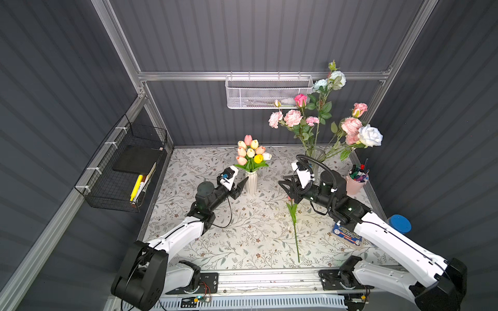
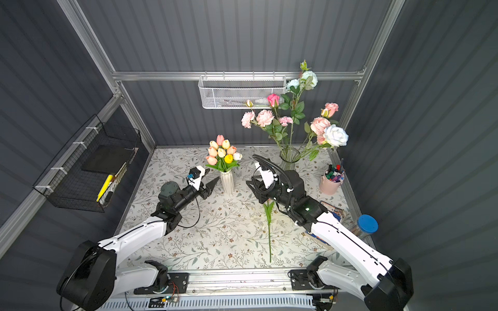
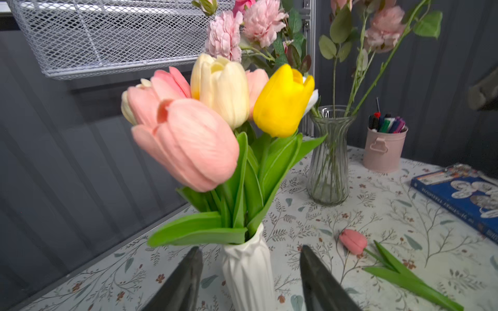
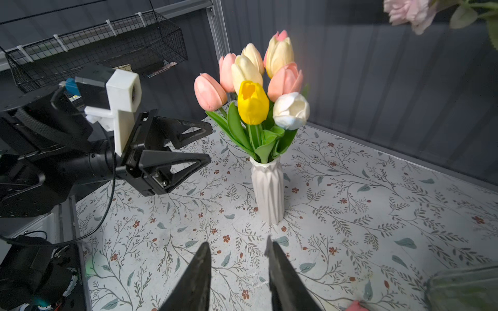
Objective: Pick out pink flowers from the vase
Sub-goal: Pick up the flower from the vase.
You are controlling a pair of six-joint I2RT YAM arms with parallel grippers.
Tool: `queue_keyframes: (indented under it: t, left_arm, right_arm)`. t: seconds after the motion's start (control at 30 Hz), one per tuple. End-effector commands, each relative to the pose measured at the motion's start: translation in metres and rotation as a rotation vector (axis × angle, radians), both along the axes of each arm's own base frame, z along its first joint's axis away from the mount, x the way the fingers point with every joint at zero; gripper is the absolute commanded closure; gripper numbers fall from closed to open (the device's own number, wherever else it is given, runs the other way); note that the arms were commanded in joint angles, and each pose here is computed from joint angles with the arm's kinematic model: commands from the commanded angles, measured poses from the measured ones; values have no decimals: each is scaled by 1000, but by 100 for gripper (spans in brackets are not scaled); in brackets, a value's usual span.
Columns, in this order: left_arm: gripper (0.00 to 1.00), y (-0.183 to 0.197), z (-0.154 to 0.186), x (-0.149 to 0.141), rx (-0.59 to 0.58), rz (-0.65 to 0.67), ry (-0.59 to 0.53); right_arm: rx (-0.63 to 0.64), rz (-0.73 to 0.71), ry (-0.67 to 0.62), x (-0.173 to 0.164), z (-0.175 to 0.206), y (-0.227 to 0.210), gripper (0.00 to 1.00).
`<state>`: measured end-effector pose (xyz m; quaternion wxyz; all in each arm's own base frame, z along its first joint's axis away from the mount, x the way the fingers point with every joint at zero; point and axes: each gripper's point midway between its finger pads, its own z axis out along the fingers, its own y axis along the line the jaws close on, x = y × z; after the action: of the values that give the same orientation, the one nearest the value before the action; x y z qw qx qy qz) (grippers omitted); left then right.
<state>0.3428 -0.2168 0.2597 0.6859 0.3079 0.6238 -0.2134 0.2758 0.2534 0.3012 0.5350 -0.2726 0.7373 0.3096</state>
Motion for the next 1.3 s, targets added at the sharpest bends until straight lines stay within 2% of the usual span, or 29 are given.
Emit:
queue_keyframes:
  t: [0.0,0.57,0.73,1.27]
  left_arm:
    - [47,-4,23,3,-86,-30,-66]
    - [61,-3,32,16,-150,-2,-82]
    - [62,-8,34,20,-157,-21,-64]
    - [66,-7,30,41,-166,37,-59]
  right_arm:
    - [5,16,-22,-4,-2,-1,63]
    - [-23,10,13,-7,-20,-4,63]
    - [-24,3,24,-8,-22,-6,63]
    - [-31,0,32,-12,-26,-9,63]
